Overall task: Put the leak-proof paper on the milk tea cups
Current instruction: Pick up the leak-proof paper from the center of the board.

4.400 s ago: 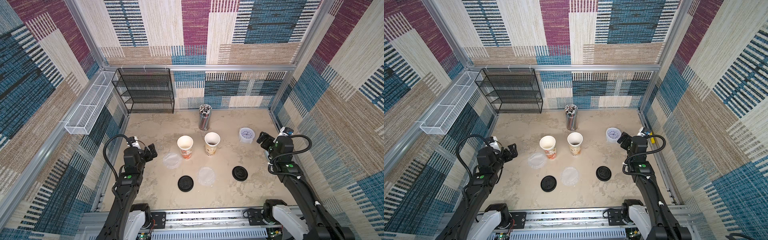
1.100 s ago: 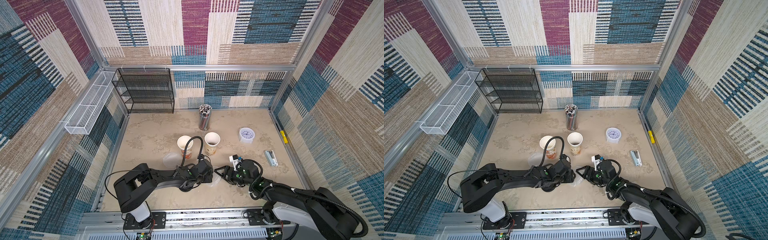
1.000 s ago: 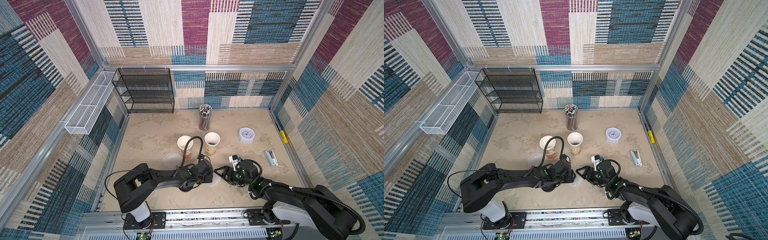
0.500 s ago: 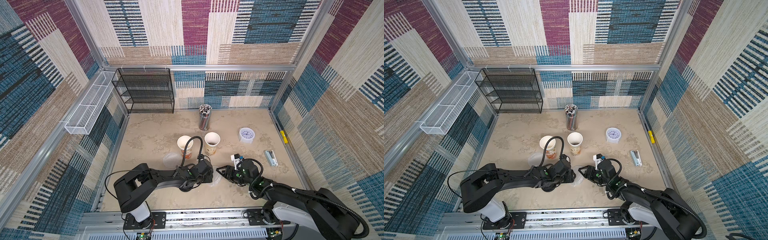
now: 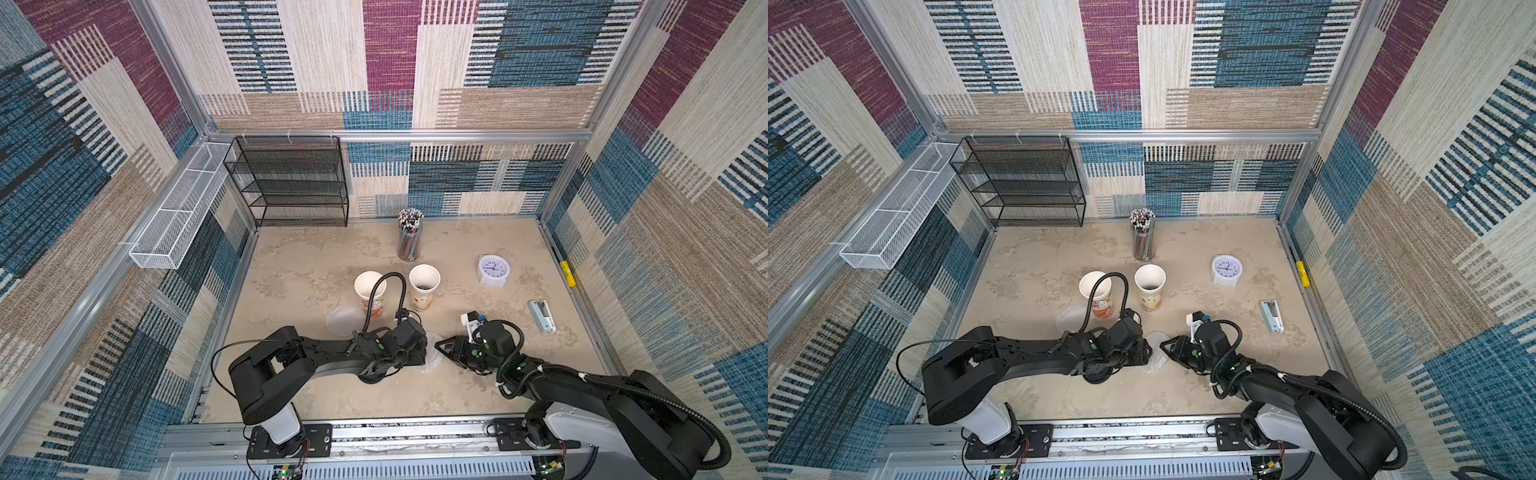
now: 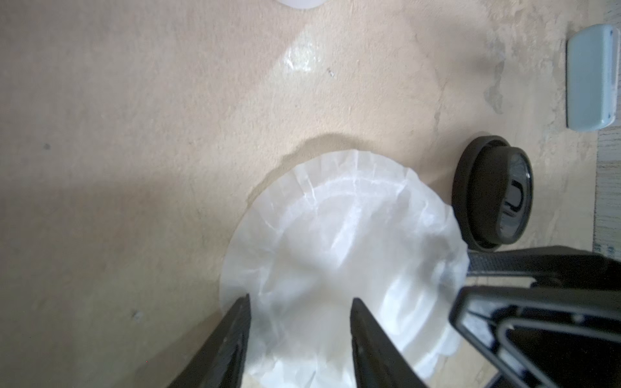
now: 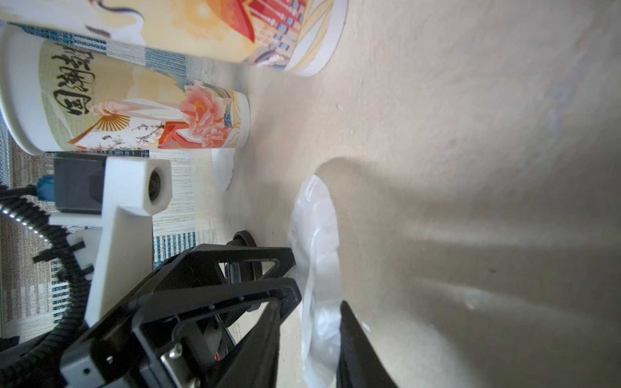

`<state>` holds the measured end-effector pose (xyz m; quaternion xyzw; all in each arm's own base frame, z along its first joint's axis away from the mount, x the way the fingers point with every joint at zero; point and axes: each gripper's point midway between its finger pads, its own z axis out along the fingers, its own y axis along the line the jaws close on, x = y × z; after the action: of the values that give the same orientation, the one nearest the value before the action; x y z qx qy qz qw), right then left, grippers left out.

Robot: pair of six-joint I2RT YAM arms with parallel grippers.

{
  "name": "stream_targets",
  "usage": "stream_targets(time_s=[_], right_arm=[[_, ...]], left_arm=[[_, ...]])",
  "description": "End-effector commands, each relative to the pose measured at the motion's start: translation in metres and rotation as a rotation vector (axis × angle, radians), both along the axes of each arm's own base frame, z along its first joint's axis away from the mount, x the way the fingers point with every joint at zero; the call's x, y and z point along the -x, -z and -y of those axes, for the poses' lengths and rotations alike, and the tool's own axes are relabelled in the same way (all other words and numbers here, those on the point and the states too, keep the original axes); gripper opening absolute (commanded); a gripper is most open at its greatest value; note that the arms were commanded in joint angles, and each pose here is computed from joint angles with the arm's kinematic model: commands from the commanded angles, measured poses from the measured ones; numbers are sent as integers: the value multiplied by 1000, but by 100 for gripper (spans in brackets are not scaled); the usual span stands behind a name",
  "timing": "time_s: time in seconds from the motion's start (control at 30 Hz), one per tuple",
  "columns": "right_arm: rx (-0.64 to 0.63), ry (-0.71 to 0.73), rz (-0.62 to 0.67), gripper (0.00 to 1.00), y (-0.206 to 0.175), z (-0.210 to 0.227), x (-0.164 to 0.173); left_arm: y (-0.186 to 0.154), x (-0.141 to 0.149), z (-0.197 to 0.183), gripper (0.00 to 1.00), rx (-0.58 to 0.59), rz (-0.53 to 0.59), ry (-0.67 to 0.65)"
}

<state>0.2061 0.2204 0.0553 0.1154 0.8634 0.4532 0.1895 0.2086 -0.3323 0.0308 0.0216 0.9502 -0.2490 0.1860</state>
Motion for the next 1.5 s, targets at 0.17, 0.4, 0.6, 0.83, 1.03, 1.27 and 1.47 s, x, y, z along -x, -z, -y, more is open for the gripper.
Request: stream_targets(time_s=[0.17,0.4,0.6,0.83,1.03,1.27,1.47], right_arm=[[-40,-18,43,28,-13,-7,-5],[-32,-13,33,19,-9,-7,-5],[-4,1,6,11,-2,-3,-4],[35,16,-11,1,2,3,-3],[117,40,-19,0,1,15,-2],[307,138,-64,0,-19,50,1],[369,262,60,0,-101,75,-15]], left_arm=[[18,13,-18,52,-85,-73,-13],[18,13,-19,52,-85,-72,-12],[14,12,-18,53,-79,-59,-11],[-6,4,-10,61,-54,7,28],[-47,-5,-6,70,6,119,53],[-121,-4,-19,73,74,274,95],[-200,-22,-53,79,41,474,57]])
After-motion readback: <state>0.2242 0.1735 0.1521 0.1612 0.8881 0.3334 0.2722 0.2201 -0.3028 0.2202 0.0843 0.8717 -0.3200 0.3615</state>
